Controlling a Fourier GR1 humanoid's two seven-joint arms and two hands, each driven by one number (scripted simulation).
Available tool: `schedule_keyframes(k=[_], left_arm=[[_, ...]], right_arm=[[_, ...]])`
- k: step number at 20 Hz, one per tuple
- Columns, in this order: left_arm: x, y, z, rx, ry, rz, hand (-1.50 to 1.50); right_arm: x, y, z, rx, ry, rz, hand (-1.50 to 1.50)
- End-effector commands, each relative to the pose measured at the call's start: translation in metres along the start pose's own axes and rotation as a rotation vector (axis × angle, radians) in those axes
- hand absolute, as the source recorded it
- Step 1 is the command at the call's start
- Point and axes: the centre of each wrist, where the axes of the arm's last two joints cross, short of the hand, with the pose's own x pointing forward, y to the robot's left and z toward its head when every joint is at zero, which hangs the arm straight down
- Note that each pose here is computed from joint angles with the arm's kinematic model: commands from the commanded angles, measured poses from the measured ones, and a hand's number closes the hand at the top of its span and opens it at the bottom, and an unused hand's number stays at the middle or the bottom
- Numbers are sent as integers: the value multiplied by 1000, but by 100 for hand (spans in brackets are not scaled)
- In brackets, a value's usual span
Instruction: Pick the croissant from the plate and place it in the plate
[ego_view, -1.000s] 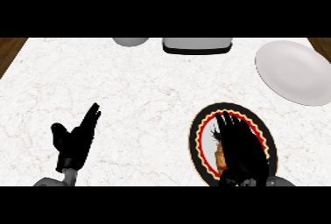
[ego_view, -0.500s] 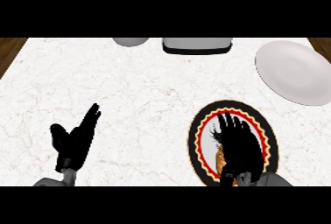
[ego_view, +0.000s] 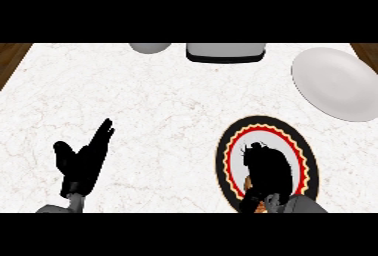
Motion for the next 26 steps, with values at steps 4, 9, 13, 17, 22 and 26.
schedule_keyframes(k=[4,9,13,17,22,26], left_arm=[[-19,-17,10,2,80,5,0],[-25,-4,5,-6,77,2,0],[-13,-16,3,-35,62,-3,0],[0,-23,3,-70,44,-6,0],[0,-23,-2,-67,43,-21,0],[5,-5,-1,-62,46,-20,0]], right_arm=[[9,-2,-3,-2,87,114,150],[-1,-11,-1,-212,-14,60,150],[32,-75,-41,-354,190,-312,150],[48,-115,-52,-587,262,-510,150],[52,-151,-70,-848,357,-595,150],[36,-164,-88,-973,444,-716,150]])
